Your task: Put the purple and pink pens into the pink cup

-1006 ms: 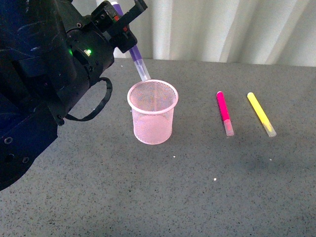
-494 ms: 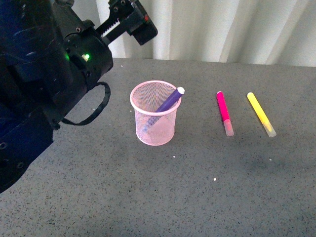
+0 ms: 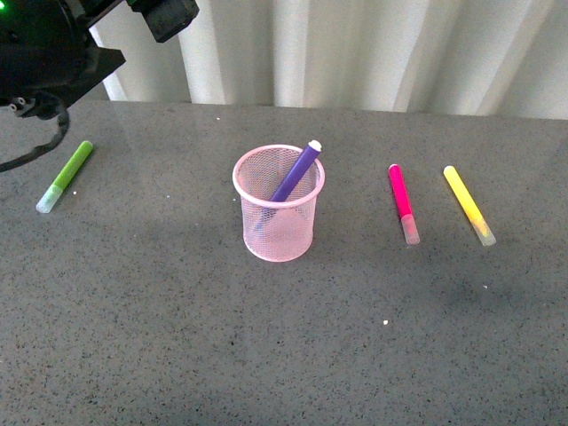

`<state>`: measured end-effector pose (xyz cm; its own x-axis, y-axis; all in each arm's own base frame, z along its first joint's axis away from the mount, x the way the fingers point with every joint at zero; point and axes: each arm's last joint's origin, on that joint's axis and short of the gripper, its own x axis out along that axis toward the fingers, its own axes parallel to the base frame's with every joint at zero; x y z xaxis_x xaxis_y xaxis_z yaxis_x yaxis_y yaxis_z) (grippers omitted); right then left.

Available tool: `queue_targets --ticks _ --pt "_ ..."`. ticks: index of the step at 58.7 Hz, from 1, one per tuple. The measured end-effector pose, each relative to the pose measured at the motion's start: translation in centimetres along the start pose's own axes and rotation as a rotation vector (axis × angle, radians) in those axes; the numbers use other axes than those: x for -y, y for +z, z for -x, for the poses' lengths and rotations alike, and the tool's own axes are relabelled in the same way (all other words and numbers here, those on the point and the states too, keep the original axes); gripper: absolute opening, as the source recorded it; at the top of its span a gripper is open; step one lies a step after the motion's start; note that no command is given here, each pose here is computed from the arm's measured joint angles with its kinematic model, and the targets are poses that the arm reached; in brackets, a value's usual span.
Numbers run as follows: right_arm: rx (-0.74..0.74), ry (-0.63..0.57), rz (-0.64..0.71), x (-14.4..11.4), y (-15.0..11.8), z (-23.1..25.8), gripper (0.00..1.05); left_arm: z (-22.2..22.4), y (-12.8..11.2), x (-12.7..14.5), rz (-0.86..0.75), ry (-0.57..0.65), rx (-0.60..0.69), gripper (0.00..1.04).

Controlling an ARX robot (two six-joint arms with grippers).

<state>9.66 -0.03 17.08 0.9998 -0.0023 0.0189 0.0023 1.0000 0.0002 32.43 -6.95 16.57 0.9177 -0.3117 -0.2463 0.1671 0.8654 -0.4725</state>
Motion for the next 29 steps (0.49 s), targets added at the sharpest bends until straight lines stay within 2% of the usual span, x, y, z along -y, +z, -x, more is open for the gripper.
queue_targets --ticks 4,9,20,29 --pt "0.000 0.000 0.000 0.0 0.0 0.0 0.98 1.8 0.9 -0.4 -0.036 -0.033 -0.074 0.98" --pt "0.000 0.000 0.000 0.0 0.0 0.0 0.98 4.4 2.5 -1.4 -0.059 -0.043 -0.096 0.98" --pt "0.000 0.000 0.000 0.0 0.0 0.0 0.98 10.8 5.5 -5.4 -0.083 0.043 -0.046 0.98" --pt "0.000 0.000 0.000 0.0 0.0 0.0 0.98 13.9 5.9 -7.7 -0.050 0.107 -0.012 0.98"
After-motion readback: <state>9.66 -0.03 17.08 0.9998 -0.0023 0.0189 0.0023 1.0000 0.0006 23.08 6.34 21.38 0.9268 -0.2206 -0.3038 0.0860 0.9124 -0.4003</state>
